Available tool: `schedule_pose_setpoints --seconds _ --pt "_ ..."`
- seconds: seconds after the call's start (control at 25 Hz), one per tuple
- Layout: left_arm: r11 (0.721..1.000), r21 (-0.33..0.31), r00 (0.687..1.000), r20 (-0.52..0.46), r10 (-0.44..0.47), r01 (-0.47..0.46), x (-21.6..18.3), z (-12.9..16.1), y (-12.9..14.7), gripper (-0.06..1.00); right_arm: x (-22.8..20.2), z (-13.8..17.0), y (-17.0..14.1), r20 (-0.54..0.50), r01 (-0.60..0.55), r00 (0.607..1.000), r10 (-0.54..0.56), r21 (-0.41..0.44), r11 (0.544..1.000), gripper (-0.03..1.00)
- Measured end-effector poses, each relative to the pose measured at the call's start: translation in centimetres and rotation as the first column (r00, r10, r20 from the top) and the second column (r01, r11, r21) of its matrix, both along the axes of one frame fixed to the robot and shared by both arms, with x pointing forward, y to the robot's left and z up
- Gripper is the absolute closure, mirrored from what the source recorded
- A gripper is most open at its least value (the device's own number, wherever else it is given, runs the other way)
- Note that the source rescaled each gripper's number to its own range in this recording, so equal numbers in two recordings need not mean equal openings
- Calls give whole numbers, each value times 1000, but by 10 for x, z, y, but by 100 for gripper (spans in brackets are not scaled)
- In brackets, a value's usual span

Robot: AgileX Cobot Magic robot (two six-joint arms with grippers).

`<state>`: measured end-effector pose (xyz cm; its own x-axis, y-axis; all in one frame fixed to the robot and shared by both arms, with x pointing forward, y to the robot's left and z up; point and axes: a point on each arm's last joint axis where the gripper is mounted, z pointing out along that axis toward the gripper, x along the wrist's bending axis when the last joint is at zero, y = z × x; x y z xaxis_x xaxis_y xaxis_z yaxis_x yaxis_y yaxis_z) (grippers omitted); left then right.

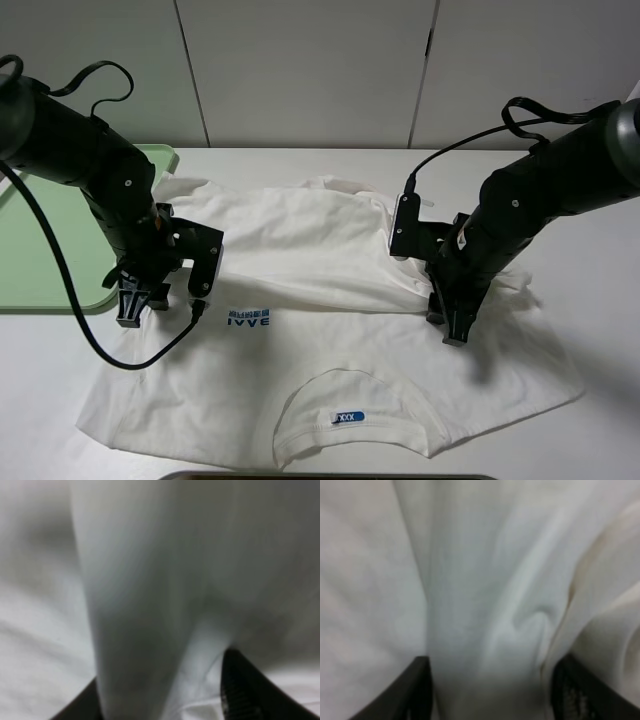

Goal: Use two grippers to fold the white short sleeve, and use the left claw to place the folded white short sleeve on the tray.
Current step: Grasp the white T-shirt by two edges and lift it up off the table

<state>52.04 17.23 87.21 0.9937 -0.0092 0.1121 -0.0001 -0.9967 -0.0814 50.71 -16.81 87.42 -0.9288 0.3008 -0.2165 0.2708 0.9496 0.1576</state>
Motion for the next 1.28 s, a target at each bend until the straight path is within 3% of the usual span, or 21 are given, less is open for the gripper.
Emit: schedule_pose_setpoints --seconds 0.2,0.36,0.48,0.56,0.6,0.64,0.72,1.04,1.28 --pt "1000 1 1000 0 -6 6 0 0 0 62 1 0 1 13 -1 1000 1 8 1000 48" --pt "1000 1 1000 0 -7 7 0 0 0 64 2 -1 1 18 -2 1000 1 12 1000 54" --pt "1000 1 1000 0 -6 6 0 0 0 64 2 -3 1 12 -1 1000 1 10 1000 73" --pt "1000 1 1000 0 -6 6 0 0 1 65 2 -3 2 13 7 1000 -7 16 1000 93" --pt "1000 1 1000 0 -6 6 0 0 1 75 2 -3 2 11 12 1000 -12 19 1000 96" --pt "1000 1 1000 0 -6 6 0 0 1 87 2 -3 2 10 15 1000 -15 20 1000 96" --pt "1000 2 1000 -1 -5 5 0 0 1 93 2 -3 2 9 18 1000 -18 22 1000 96" --pt "1000 -13 1000 31 -3 4 0 13 1 94 2 2 2 19 18 1000 -18 26 999 96" --pt "999 -49 997 76 15 -11 0 32 0 94 2 31 2 101 14 995 -21 69 998 96"
